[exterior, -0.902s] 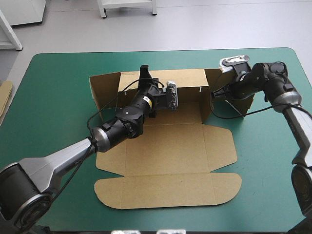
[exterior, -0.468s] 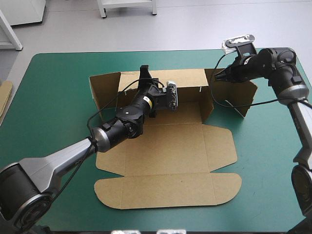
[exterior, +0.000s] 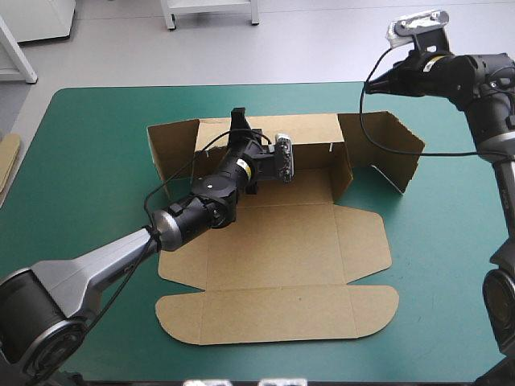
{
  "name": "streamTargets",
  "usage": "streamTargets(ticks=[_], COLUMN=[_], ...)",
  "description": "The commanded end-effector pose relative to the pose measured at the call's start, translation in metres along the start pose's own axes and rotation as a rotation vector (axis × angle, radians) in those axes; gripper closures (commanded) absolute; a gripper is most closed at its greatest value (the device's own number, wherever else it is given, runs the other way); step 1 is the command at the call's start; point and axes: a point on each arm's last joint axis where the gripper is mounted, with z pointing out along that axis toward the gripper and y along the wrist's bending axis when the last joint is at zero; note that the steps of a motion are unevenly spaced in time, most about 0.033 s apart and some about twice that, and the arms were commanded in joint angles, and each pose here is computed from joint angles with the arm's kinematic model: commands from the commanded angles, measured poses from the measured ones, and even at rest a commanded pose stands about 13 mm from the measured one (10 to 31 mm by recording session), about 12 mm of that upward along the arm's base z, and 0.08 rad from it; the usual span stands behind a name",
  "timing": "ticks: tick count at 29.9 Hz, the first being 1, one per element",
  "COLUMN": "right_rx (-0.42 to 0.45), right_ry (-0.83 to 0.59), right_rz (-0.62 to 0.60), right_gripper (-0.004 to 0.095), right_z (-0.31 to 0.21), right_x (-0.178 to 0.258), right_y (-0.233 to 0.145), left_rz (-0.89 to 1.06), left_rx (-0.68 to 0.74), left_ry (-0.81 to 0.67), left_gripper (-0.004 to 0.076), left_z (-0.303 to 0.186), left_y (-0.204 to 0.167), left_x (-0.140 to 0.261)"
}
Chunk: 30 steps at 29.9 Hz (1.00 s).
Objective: Fold the box
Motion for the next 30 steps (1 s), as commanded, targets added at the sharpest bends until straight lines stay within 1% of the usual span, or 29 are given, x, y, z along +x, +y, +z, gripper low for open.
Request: streamTargets(ticks=[1,7,9,11,17,20,24,30], right_rx=[0.038,0.041,0.027,0.0,-0.04,-0.046,-0.054,-0.081], right_ry=[-0.187,-0.165,-0.149,-0.104,0.062,0.102,0.158,0.315], right_rz=[-0.011,0.006,0.016,0.044,0.097,0.107,0.105,0.087], right_gripper=[0.0817,0.0715,0.0713,0.0713,0.0713,0.0714,0.0714,0.0714], right_z=[-0.019,0.02,0.036,0.059,0.102,0.112,0.113,0.109], right_x=[-0.031,-0.039,-0.038,-0.032,-0.012,-0.005,0.0,0.014], right_y=[-0.006,-0.015,-0.016,-0.016,-0.018,-0.018,-0.017,-0.014], left_rz=[-0.071,-0.072,-0.072,-0.074,-0.074,-0.074,-0.074,-0.074], left_rx=[-0.028,-0.029,-0.029,-0.028,-0.028,-0.028,-0.028,-0.028], left_ry=[-0.015,-0.007,-0.007,-0.007,-0.004,-0.004,-0.004,-0.008], left_gripper=[0.0733,0.0732,0.0733,0.0733,0.0732,0.0733,0.0733,0.0733], left_z=[-0.013,-0.013,-0.013,-0.013,-0.013,-0.013,-0.013,-0.013], left_y=[0.014,0.014,0.014,0.014,0.014,0.014,0.014,0.014], left_x=[-0.002,-0.001,-0.001,-0.001,-0.001,-0.001,-0.001,-0.001])
